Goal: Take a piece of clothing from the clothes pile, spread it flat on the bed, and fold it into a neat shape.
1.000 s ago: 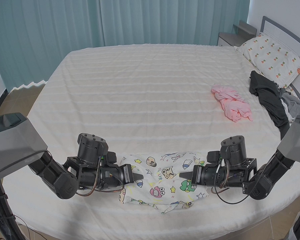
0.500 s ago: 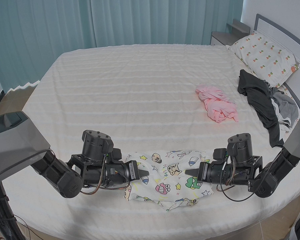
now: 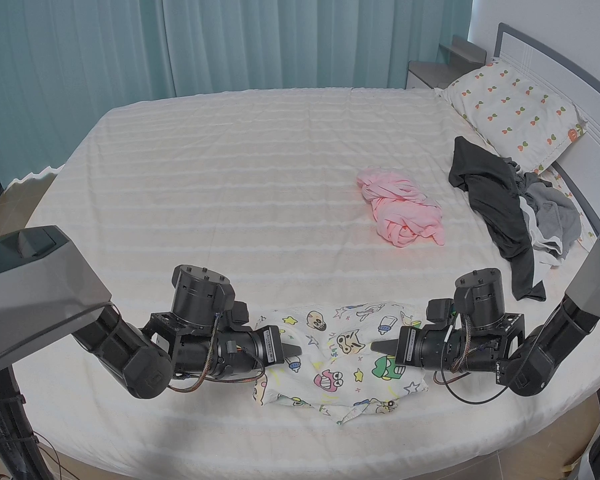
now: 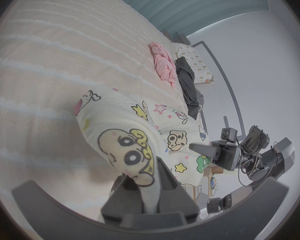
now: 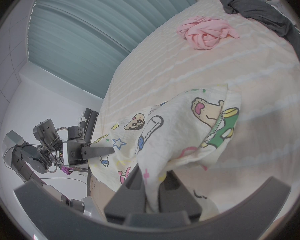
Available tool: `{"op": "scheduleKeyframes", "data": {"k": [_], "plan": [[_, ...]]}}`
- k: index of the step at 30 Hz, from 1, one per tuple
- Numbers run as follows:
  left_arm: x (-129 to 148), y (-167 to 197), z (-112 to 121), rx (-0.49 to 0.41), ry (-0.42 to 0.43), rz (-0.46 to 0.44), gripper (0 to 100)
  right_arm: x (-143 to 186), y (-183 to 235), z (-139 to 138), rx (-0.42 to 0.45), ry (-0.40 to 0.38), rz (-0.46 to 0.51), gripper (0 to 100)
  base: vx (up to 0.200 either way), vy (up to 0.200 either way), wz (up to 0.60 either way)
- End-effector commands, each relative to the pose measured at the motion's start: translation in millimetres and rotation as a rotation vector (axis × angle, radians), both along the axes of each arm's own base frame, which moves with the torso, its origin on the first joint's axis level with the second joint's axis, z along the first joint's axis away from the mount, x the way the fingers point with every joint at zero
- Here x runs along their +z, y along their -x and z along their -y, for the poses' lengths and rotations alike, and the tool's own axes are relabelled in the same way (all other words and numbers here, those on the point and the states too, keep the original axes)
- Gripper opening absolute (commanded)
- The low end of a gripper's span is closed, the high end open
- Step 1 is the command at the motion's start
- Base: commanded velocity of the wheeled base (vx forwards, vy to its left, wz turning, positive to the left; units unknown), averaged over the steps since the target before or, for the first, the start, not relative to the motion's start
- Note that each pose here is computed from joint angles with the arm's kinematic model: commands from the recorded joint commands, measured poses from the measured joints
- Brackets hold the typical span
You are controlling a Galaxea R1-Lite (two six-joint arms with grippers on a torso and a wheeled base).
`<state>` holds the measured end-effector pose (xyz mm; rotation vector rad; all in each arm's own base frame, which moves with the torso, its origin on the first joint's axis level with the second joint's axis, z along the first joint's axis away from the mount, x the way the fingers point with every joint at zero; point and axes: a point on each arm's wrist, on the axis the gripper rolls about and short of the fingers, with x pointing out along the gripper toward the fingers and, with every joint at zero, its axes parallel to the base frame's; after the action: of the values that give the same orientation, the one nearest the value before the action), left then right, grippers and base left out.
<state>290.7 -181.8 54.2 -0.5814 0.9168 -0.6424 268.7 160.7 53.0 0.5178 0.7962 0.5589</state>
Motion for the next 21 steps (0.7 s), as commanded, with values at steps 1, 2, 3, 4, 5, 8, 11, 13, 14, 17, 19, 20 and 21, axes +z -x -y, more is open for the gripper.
{"op": "scheduleKeyframes", "data": {"k": [1, 2, 3, 4, 5, 8, 11, 13, 14, 17, 19, 20, 21], "plan": [[-9, -1, 0, 0.021, -0.025, -0.012, 0, -8, 1, 0, 0.002, 0.016, -0.022, 0, 0.000, 0.000, 0.00], [-11, -1, 0, 0.026, -0.032, -0.016, 0, -11, 1, 0, 0.004, 0.022, -0.028, 0, 0.000, 0.000, 0.00], [-13, -2, 0, 0.030, -0.038, -0.019, 0, -14, 1, -1, 0.005, 0.028, -0.039, 0, 0.000, 0.000, 0.00], [-15, -1, 0, 0.034, -0.044, -0.024, 0, -17, 1, -1, 0.007, 0.033, -0.047, 0, 0.000, 0.000, 0.00], [-17, -1, 0, 0.038, -0.050, -0.028, 0, -20, 2, -2, 0.010, 0.038, -0.056, 0, 0.000, 0.000, 0.00], [-23, -3, -1, 0.059, -0.073, -0.033, 0, -30, 2, -4, 0.015, 0.060, -0.079, 0, 0.000, 0.000, 0.00], [-26, -3, -1, 0.086, -0.098, -0.031, 0, -42, 1, -4, 0.029, 0.090, -0.093, 0, 0.000, 0.000, 0.00], [-30, -2, -3, 0.104, -0.117, -0.037, 0, -49, 1, -4, 0.031, 0.117, -0.095, 0, 0.000, 0.000, 0.00], [-33, -1, -4, 0.110, -0.131, -0.045, 0, -52, 1, -4, 0.024, 0.133, -0.094, 0, 0.000, 0.000, 0.00], [-42, 3, -7, 0.126, -0.165, -0.066, 0, -58, 3, -8, 0.013, 0.166, -0.096, 0, 0.000, 0.000, 0.00], [-47, 6, -9, 0.130, -0.179, -0.080, 0, -58, 4, -9, 0.014, 0.171, -0.094, 0, 0.000, 0.000, 0.00], [-48, 7, -9, 0.131, -0.180, -0.083, 0, -58, 4, -9, 0.014, 0.171, -0.094, 0, 0.000, 0.000, 0.00], [-50, 9, -11, 0.130, -0.188, -0.092, 0, -59, 5, -10, 0.017, 0.173, -0.095, 0, 0.000, 0.000, 0.00]]}}
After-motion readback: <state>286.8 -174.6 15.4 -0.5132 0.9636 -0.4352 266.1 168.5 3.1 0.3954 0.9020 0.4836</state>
